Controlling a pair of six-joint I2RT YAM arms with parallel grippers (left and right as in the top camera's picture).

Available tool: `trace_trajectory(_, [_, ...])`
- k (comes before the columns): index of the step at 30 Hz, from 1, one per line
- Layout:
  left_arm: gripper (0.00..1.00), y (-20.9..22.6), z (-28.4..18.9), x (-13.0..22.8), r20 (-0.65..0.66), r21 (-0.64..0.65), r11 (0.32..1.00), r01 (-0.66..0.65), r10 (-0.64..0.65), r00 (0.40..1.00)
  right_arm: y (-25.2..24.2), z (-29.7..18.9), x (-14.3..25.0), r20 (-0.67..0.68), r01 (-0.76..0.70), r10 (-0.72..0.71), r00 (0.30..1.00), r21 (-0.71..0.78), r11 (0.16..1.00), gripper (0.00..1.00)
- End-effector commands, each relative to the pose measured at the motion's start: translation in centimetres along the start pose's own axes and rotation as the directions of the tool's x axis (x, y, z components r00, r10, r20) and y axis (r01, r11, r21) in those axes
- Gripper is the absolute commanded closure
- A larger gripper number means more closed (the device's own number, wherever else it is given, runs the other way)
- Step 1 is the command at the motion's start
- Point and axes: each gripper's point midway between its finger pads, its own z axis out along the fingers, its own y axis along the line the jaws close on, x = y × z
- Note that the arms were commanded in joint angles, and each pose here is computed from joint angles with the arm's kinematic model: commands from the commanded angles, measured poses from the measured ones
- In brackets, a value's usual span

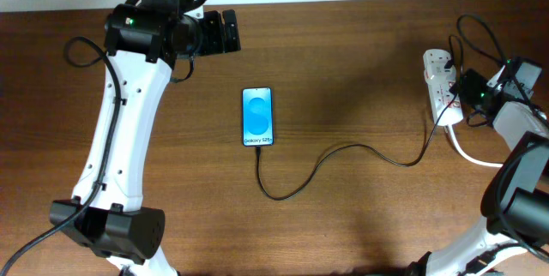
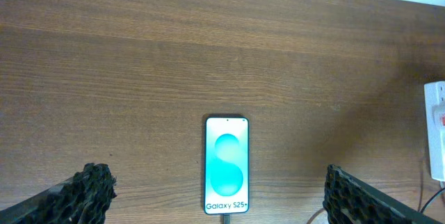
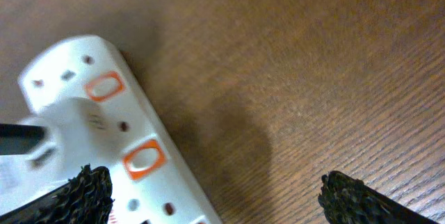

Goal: Plug charger to phone and switch on socket

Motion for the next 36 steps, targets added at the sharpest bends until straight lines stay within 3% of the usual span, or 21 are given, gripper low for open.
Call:
trace_trajectory(1, [0.01, 0.2, -0.7, -0.4, 0.023, -0.009, 1.0, -0.007, 0.008, 1.0, -0.8, 1.4, 0.8, -0.022, -0.006, 0.007, 1.0, 0.028, 1.0, 0.02])
trace_trajectory(19, [0.0, 0.2, -0.7, -0.4, 0.023, -0.009, 1.0, -0.007, 0.008, 1.0, -0.4, 3.8, 1.3, -0.008, -0.064, 0.064, 0.998, -0.012, 0.998, 0.02])
trace_trajectory(24, [0.01, 0.2, -0.7, -0.4, 0.023, -0.009, 1.0, -0.007, 0.008, 1.0, 1.1, 3.8, 1.1, 0.004, 0.027, -0.027, 1.0, -0.055, 0.998, 0.02])
trace_trajectory(36, [0.0, 0.2, -0.7, -0.4, 0.023, -0.009, 1.0, -0.007, 0.008, 1.0, 3.0, 3.9, 3.6, -0.075, 0.055, -0.061, 0.995, -0.076, 0.996, 0.02])
